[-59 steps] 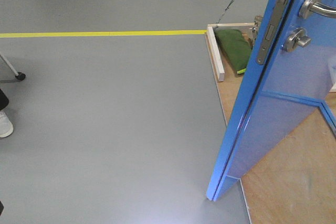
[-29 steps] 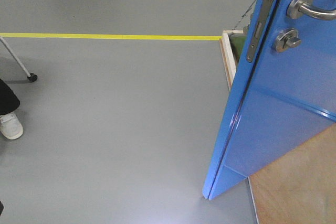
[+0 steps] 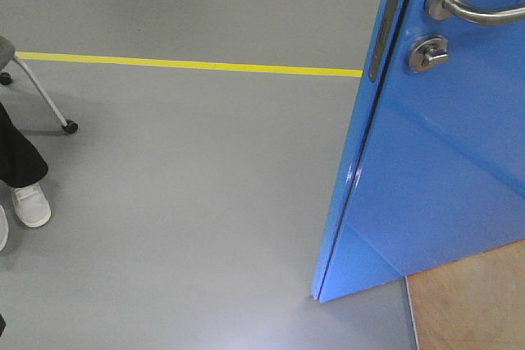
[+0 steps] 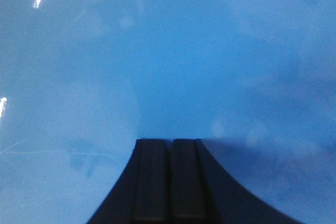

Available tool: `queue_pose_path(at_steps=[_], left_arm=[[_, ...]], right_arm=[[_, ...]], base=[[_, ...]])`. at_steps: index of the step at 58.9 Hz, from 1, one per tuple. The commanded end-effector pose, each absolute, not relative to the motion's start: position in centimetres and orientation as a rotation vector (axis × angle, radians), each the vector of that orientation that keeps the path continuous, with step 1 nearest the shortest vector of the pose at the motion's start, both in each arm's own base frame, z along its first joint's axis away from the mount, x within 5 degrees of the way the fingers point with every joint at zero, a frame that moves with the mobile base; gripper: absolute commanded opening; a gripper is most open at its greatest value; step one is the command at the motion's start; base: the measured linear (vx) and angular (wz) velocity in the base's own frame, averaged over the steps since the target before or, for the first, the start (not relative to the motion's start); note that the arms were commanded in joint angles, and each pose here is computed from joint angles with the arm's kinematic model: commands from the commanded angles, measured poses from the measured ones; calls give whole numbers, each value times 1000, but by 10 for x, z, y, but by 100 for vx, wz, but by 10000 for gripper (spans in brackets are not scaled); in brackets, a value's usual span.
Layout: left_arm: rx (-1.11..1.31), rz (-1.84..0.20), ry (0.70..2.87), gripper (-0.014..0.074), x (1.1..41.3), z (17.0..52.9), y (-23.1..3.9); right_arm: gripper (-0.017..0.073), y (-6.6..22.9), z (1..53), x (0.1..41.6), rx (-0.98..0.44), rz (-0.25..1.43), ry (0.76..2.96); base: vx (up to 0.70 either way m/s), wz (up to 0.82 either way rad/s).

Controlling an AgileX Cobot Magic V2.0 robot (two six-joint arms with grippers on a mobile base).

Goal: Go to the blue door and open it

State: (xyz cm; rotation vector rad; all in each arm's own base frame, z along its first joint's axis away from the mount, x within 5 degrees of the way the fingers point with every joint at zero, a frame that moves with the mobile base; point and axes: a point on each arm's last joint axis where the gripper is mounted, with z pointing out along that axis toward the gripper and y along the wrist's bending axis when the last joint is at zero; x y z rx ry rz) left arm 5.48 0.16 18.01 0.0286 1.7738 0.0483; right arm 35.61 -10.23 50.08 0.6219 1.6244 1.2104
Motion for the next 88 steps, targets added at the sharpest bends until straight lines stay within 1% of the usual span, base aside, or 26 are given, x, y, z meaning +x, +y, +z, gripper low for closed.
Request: queue_pose_path(at_steps=[1,50,88], left_arm=[[29,33,1650,73,54,197,1],[29,33,1650,73,54,197,1],[29,33,1650,73,54,197,1]], right_arm=[[12,-96,526,342,576,1217,1521],[12,-96,526,342,576,1217,1521],[12,-96,526,342,577,1216,1520]], base=[[19,8],[20,4],[22,-3]])
